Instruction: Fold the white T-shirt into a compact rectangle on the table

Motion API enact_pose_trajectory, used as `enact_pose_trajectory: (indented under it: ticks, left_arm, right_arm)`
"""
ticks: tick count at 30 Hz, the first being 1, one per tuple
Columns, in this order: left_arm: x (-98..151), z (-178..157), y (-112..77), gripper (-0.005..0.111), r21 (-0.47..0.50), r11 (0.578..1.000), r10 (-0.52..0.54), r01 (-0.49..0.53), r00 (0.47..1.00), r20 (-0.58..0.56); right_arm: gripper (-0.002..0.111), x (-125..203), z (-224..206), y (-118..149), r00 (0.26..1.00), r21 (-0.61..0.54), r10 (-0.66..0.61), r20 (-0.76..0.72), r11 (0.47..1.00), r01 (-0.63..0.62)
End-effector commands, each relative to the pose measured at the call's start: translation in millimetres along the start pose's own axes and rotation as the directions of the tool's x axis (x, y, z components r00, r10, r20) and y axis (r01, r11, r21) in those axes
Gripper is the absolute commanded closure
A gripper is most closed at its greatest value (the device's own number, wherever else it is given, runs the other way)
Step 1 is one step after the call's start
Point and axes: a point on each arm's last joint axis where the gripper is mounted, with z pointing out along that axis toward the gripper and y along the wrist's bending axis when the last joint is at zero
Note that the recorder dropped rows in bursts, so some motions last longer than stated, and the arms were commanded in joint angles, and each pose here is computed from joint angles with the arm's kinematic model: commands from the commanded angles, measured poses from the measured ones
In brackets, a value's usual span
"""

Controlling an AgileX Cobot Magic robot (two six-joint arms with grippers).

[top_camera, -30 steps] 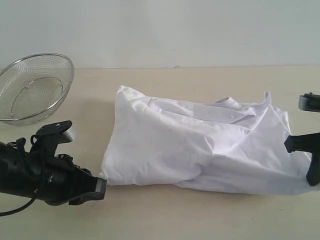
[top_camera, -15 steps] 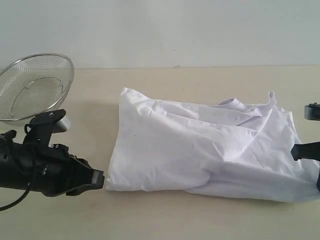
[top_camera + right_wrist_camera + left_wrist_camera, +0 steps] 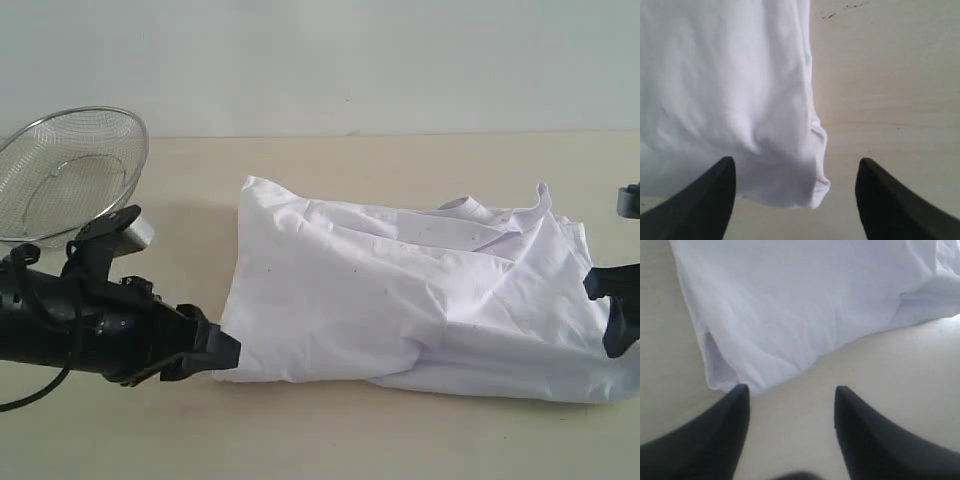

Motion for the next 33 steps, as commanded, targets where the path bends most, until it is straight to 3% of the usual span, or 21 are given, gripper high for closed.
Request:
enact_pose_trajectory:
  ticks: [1, 7, 12, 29, 33]
  left_arm:
    - [-6.9, 12.3, 5.2, 0.050, -0.020, 0.999, -0.033, 0.032, 0.999, -0.010]
    - [-11.8, 33.4, 11.7, 0.051, -0.007, 0.999, -0.043, 0.043, 0.997, -0.062]
    - [-20.4, 34.7, 9.4, 0.054, 0.006, 0.998, -0.058, 0.059, 0.998, -0.035]
    - [-10.1, 46.1, 17.2, 0.055, -0.010, 0.996, -0.090, 0.089, 0.991, -0.103]
    - [-9.2, 47.7, 18.7, 0.067, -0.016, 0.995, -0.095, 0.094, 0.990, -0.108]
  right_arm:
    - [0.049, -1.2, -4.4, -0.6, 1.000, -0.010, 0.014, 0.023, 1.000, -0.014]
    - [0.050, -1.5, -4.5, 2.8, 1.000, -0.047, 0.005, 0.027, 0.999, -0.004]
    - [0.050, -1.5, -4.5, 2.9, 1.000, -0.048, 0.006, 0.027, 0.999, -0.005]
    - [0.050, -2.1, -4.6, 4.3, 0.999, -0.064, 0.002, 0.033, 0.998, 0.000]
    - [0.050, -2.5, -4.7, 4.9, 0.999, -0.070, -0.001, 0.037, 0.998, 0.004]
